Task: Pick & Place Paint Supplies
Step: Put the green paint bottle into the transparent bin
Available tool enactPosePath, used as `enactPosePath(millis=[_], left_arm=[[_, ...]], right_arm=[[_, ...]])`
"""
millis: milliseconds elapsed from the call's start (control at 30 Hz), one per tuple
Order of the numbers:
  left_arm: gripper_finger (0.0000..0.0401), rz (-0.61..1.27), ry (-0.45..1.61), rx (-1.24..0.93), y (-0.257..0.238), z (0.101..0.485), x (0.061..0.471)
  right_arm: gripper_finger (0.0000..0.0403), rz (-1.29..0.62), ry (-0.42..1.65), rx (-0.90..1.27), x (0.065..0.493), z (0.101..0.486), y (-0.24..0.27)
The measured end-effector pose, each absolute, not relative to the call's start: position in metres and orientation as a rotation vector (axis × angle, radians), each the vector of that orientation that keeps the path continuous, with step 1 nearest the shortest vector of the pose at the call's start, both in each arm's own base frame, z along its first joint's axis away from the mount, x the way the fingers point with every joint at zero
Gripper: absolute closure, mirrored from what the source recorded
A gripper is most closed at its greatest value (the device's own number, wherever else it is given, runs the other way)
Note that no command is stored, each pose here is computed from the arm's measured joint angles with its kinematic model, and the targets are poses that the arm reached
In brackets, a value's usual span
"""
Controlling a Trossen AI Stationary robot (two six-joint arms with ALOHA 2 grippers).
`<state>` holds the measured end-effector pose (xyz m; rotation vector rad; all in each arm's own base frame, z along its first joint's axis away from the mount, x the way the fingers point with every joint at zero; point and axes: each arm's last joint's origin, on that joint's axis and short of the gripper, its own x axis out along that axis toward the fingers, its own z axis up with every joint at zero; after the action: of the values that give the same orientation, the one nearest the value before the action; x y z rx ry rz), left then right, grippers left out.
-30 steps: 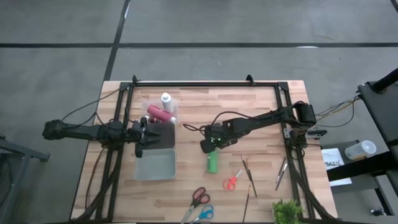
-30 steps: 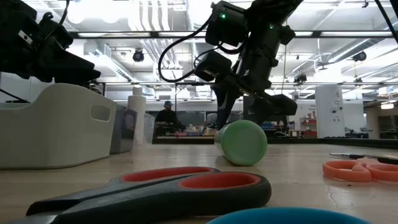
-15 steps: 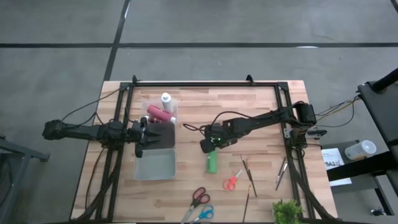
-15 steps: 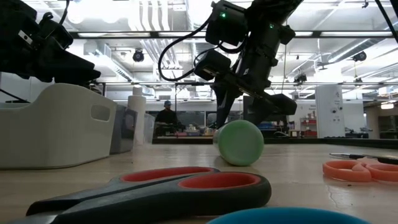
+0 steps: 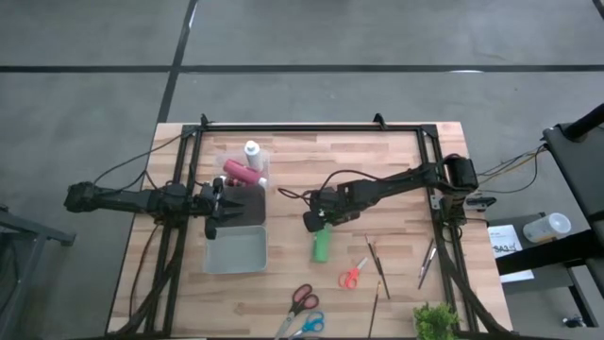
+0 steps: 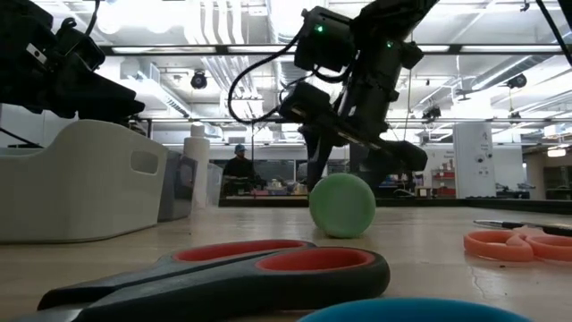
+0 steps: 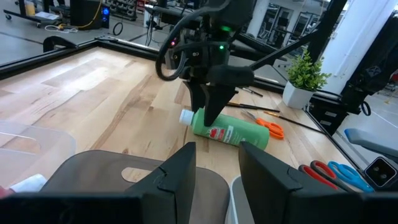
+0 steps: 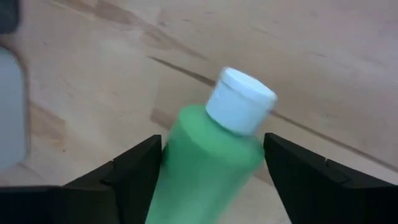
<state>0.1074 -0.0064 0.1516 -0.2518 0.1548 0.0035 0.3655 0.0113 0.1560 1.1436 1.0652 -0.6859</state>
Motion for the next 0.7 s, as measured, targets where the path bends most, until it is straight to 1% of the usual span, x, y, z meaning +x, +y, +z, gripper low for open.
enactPosePath(millis=[133,300,533,633,700], left_arm=[[0.0271,0.004,0.155,-0.252,-0.006,0.152,0.107],[0.0271,0.004,0.154,-0.252,-0.006,0.152,0.107],[0.0271,0.004,0.155,-0.252,-0.006,0.152,0.107],[0.0271,0.004,0.155,-0.252,-0.006,0.152,0.107],[0.0271,0.004,0.155,-0.252,-0.006,0.152,0.107]], right_arm=[[0.0105,-0.685,1.075,1.141,0.367,0.150,0.011],[0.0104,-0.661,1.124,1.166,0.370,0.140,0.011],[0.0104,-0.652,1.131,1.153,0.372,0.144,0.009],[0.0109,-0.652,1.131,1.153,0.372,0.144,0.009],[0.0122,-0.654,1.133,1.153,0.371,0.144,0.009]])
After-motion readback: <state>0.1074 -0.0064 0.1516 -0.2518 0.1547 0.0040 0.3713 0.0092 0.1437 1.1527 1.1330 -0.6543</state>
